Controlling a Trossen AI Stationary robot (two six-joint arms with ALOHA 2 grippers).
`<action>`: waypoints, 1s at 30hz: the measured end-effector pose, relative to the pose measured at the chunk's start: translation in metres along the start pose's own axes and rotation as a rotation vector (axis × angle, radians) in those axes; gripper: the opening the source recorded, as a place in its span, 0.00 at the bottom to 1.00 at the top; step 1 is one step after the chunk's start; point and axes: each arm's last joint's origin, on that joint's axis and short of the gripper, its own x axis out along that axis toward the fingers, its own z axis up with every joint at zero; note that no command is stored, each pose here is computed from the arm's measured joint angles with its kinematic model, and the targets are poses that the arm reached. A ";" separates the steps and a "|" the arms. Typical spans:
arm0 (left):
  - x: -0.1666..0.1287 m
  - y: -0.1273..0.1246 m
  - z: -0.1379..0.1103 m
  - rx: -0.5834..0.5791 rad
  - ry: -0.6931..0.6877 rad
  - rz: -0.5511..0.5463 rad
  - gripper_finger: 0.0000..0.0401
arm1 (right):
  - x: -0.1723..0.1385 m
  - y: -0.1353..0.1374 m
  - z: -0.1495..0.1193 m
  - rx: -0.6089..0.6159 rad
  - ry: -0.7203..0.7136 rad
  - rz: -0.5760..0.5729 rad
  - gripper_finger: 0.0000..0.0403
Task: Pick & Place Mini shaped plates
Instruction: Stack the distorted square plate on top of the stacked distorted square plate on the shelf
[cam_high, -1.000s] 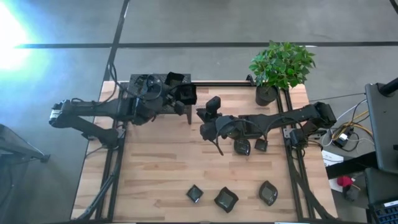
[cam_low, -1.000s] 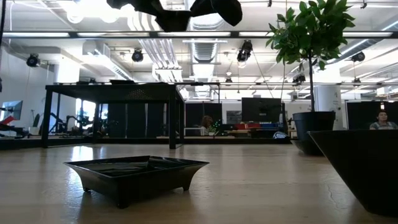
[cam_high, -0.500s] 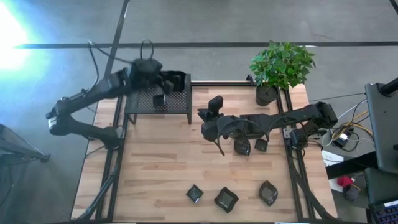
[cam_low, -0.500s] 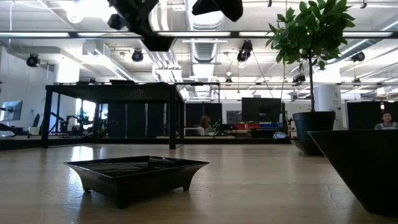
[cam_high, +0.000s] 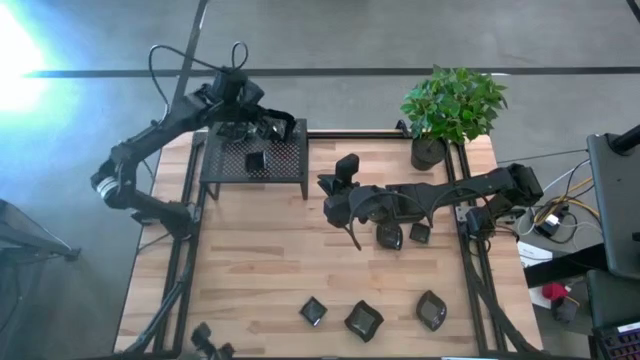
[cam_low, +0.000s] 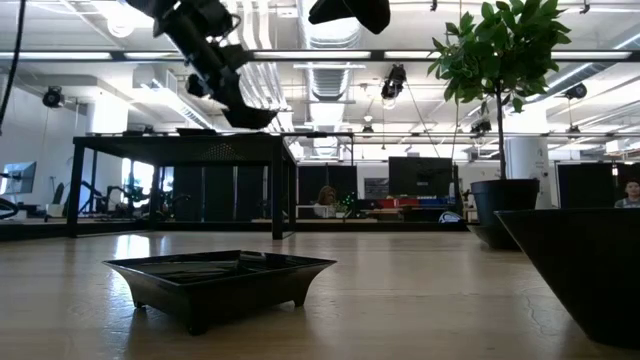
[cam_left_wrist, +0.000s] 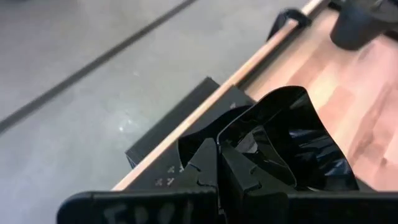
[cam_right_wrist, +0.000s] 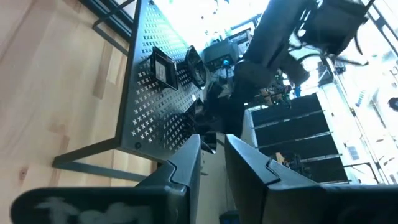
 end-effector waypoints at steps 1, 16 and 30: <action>0.004 0.001 0.000 0.002 0.010 -0.013 0.00 | 0.000 0.000 0.000 0.003 -0.001 0.000 0.17; 0.028 0.002 0.004 -0.006 0.055 -0.025 0.00 | 0.000 0.000 0.000 0.026 0.000 0.000 0.17; 0.027 0.003 0.003 -0.034 0.073 -0.016 0.16 | 0.000 0.000 0.000 0.017 0.000 -0.001 0.17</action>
